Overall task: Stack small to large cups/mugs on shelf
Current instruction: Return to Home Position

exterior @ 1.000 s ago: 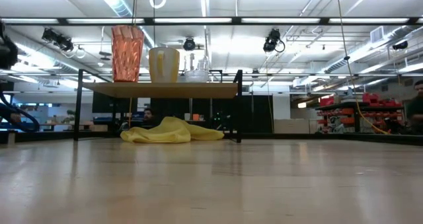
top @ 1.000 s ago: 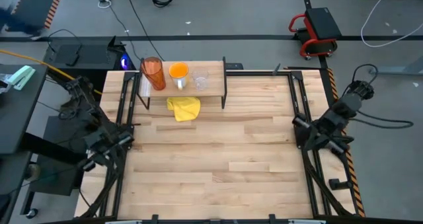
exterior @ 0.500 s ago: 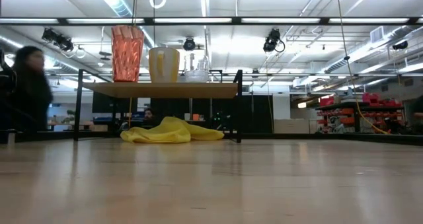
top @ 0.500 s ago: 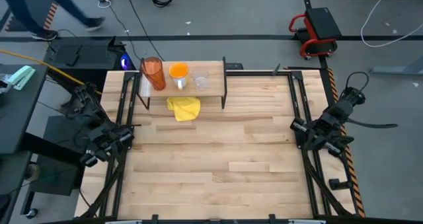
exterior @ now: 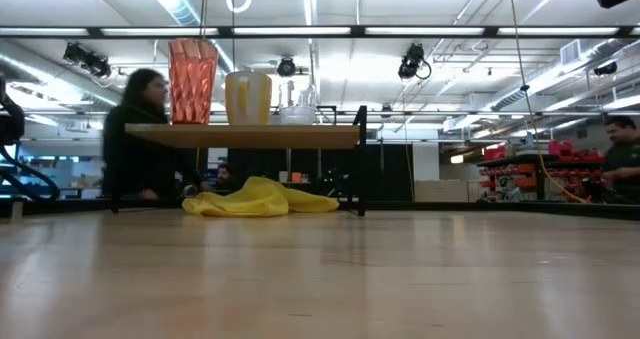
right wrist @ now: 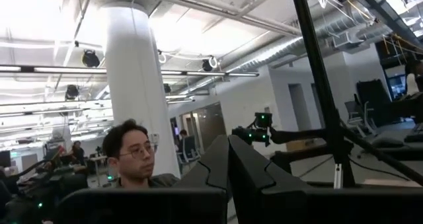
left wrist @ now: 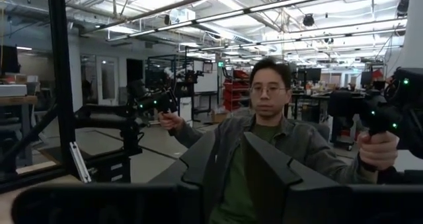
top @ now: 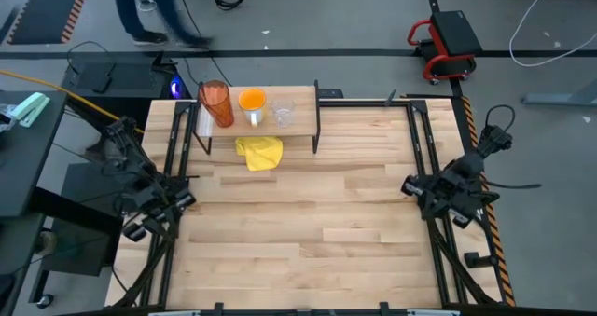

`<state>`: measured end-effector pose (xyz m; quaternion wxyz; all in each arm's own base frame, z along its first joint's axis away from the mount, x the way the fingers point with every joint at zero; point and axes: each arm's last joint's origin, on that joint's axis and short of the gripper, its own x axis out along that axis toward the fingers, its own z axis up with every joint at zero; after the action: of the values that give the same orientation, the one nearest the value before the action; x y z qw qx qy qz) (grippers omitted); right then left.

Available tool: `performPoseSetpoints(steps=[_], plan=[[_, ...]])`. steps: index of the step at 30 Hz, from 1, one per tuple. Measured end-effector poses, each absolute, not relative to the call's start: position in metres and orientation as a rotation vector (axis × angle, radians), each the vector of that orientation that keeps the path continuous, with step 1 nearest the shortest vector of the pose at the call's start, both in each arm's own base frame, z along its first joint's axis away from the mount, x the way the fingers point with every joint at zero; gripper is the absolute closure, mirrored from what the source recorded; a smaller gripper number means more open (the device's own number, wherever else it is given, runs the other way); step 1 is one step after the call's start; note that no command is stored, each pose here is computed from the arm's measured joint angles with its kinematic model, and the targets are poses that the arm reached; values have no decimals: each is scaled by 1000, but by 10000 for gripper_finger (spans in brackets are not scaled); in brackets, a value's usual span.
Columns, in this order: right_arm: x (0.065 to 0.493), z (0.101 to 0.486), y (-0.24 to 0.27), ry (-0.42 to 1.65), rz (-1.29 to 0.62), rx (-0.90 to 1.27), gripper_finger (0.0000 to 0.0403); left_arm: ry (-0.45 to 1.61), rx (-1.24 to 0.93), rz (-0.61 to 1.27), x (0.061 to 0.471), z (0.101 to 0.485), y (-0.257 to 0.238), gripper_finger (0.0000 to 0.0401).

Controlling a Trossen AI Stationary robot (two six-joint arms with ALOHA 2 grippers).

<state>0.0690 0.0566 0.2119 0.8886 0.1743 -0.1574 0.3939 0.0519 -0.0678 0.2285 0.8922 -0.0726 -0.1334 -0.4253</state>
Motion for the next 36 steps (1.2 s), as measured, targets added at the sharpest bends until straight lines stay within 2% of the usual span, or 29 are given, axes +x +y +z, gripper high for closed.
performPoseSetpoints(steps=[11, 21, 36], plan=[[68, 212, 55, -408, 806, 323, 391, -321, -62, -852, 54, 223, -68, 318], [76, 210, 43, -410, 764, 247, 391, -287, -52, -710, 62, 220, -58, 314], [89, 206, 8, -380, 423, 130, 391, -246, 114, -394, 78, 214, -37, 323]])
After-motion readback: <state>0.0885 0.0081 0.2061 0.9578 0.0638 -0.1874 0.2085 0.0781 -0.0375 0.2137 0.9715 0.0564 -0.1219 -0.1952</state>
